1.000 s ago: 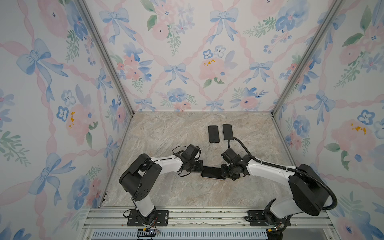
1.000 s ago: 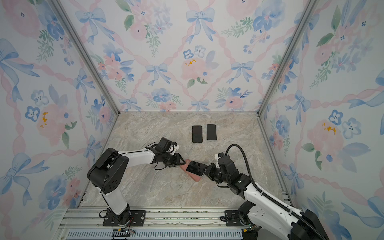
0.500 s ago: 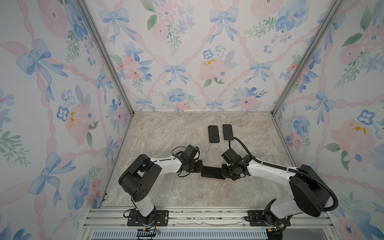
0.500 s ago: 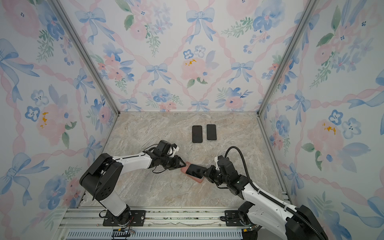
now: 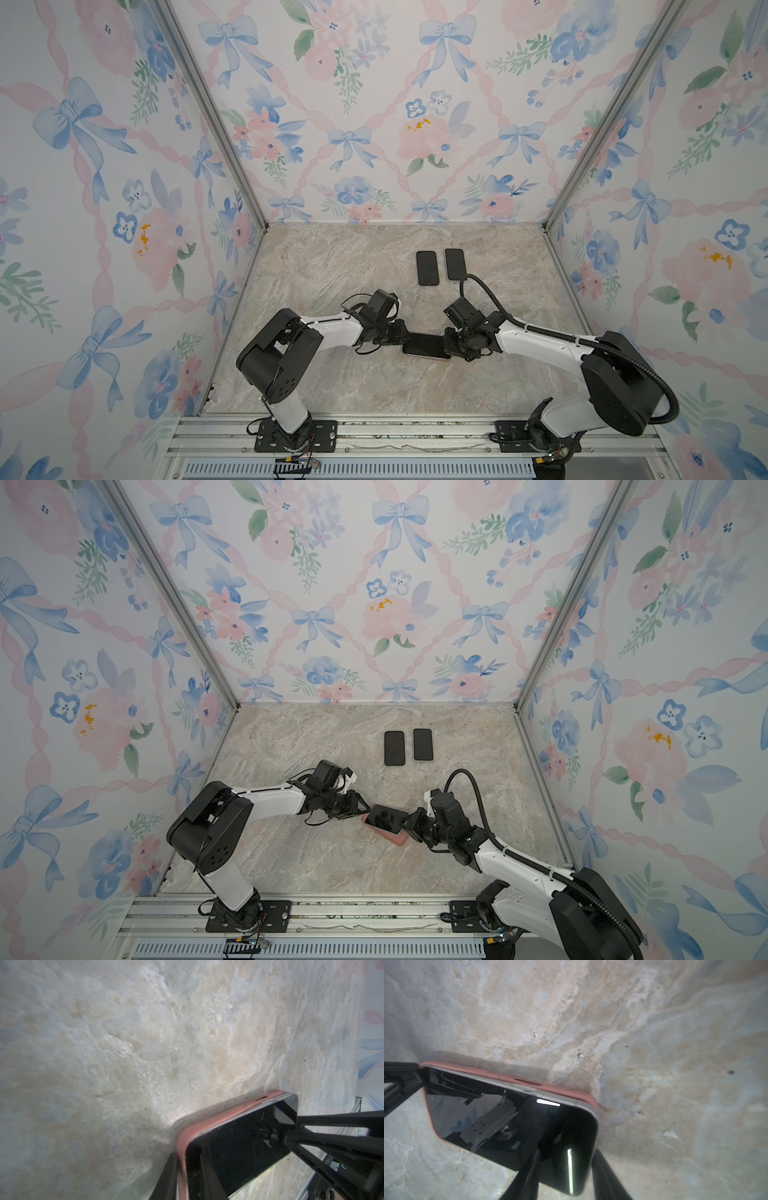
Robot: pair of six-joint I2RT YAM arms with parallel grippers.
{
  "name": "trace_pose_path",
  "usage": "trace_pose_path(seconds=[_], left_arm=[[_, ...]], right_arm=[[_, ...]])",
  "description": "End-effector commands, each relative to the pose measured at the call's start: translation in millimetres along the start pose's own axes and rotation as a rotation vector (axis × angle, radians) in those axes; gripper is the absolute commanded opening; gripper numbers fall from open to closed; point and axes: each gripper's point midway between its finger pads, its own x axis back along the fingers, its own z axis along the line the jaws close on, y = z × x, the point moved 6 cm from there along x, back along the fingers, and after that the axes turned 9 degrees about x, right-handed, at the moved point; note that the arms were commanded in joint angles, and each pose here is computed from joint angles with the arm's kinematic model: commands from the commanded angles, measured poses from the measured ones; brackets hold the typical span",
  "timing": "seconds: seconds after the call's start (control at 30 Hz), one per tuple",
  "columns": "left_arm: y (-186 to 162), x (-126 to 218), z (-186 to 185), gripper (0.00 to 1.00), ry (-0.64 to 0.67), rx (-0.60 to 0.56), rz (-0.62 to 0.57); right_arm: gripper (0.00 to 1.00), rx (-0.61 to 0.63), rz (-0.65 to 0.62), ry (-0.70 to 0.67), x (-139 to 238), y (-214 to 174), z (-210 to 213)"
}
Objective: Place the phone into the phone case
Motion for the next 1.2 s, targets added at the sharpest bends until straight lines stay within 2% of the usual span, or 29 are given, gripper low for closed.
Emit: trace_pose_path(seconds=[0.0,0.37,0.4,0.73,0.83,1.17], left_arm=[[-4.8,2.7,1.8,0.44,-0.025,-0.009,0.014],[-18.7,6.3,-6.0,0.44,-0.078,-0.004,0.013],[-26.9,5.2,2.0,0.44,-0.067,0.011,0.026],[-47.2,14.1,-3.5,0.43,-0.138,0.033,0.001],[-48.3,15.8,-4.6,0.43,-0.139,0.027,-0.008],[-50.5,19.1,-2.6,0.43,-0.141,0.033,-0.026]], right_arm=[[0.00,-0.032,0.042,-0.043,-8.6,-6.2,-15.9],[0.00,-0.021,0.101,-0.069,-29.7,-4.0,-21.7],[0.00,-0.022,0.108,-0.069,-32.3,-3.8,-22.6],[0.00,0.001,0.192,-0.123,-51.4,-3.3,-34.1],[0.04,0.013,0.213,-0.137,-56.2,-2.5,-34.1],[0.29,0.055,0.254,-0.206,-60.1,0.1,-34.6]])
